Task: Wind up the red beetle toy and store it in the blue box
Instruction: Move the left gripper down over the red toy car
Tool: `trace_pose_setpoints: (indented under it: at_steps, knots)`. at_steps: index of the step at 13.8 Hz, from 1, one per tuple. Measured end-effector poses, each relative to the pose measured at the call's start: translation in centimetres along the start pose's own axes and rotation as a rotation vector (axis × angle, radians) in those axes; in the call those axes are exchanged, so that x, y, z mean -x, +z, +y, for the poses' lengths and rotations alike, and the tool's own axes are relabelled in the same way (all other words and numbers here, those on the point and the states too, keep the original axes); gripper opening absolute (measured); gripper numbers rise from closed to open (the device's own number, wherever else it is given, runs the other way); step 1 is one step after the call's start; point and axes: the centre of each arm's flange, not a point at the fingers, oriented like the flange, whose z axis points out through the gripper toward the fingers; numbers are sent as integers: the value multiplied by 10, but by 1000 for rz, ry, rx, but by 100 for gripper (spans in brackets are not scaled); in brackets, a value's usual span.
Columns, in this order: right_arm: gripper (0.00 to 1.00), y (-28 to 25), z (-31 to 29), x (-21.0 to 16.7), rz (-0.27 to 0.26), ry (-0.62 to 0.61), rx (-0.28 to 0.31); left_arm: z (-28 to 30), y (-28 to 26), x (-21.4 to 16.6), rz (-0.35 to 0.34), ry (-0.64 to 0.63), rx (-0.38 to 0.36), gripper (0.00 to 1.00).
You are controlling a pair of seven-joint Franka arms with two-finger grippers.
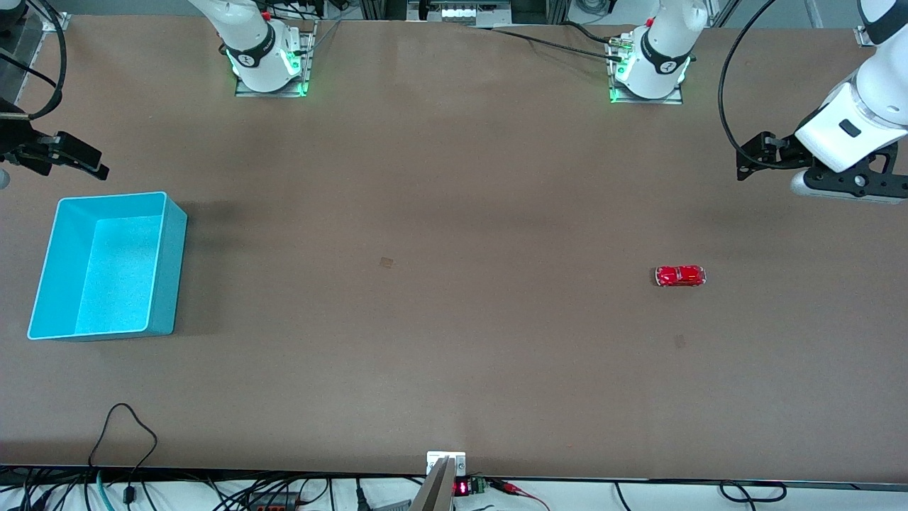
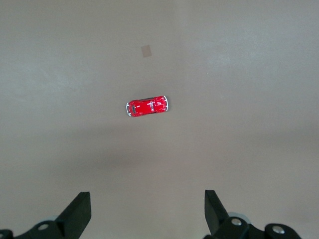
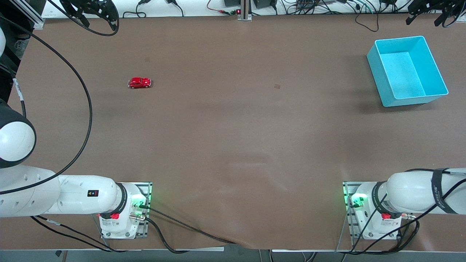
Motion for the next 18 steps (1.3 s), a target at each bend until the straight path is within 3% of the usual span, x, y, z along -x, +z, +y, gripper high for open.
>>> trace_pose_setpoints:
  at_steps: [10, 12, 16, 18]
  knots:
    - [100, -1, -5, -1, 7, -9, 1, 3, 2, 0, -11, 6, 1, 100]
    - [100, -1, -5, -1, 7, -9, 1, 7, 7, 3, -55, 12, 4, 100]
    - [100, -1, -5, -1, 10, -10, 1, 16, 28, 18, -233, 50, 10, 100]
    - [100, -1, -5, -1, 12, -10, 1, 16, 39, 17, -279, 172, 30, 100]
